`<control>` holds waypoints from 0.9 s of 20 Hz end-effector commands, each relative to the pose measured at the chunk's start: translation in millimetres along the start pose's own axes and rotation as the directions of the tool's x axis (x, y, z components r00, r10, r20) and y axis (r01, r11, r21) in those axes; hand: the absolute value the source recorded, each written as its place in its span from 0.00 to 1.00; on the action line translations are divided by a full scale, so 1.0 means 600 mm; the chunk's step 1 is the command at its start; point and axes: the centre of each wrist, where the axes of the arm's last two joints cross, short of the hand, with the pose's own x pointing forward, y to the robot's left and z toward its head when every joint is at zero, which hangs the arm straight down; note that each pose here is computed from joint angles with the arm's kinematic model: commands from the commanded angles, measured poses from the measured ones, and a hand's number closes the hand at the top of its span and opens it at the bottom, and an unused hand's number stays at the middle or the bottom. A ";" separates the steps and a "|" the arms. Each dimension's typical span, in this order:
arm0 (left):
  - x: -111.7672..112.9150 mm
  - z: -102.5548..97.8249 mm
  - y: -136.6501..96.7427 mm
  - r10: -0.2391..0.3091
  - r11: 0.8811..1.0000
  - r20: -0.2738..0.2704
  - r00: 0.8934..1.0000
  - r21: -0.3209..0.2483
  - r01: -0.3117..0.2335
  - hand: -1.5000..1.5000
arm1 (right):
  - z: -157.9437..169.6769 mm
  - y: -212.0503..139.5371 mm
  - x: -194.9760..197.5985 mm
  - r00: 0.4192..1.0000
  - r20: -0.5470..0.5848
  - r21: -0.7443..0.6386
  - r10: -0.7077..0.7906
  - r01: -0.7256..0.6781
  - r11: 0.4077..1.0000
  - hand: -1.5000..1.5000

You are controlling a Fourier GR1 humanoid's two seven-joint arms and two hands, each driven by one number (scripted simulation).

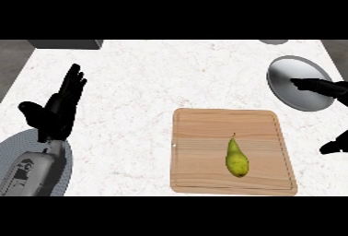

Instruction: Pick the pear from the cutting board and place it in the pan

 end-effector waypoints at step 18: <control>0.002 0.035 0.024 -0.007 1.000 -0.010 1.000 0.003 0.007 0.50 | -0.182 0.044 0.149 0.996 0.012 0.296 0.084 -0.084 0.952 0.00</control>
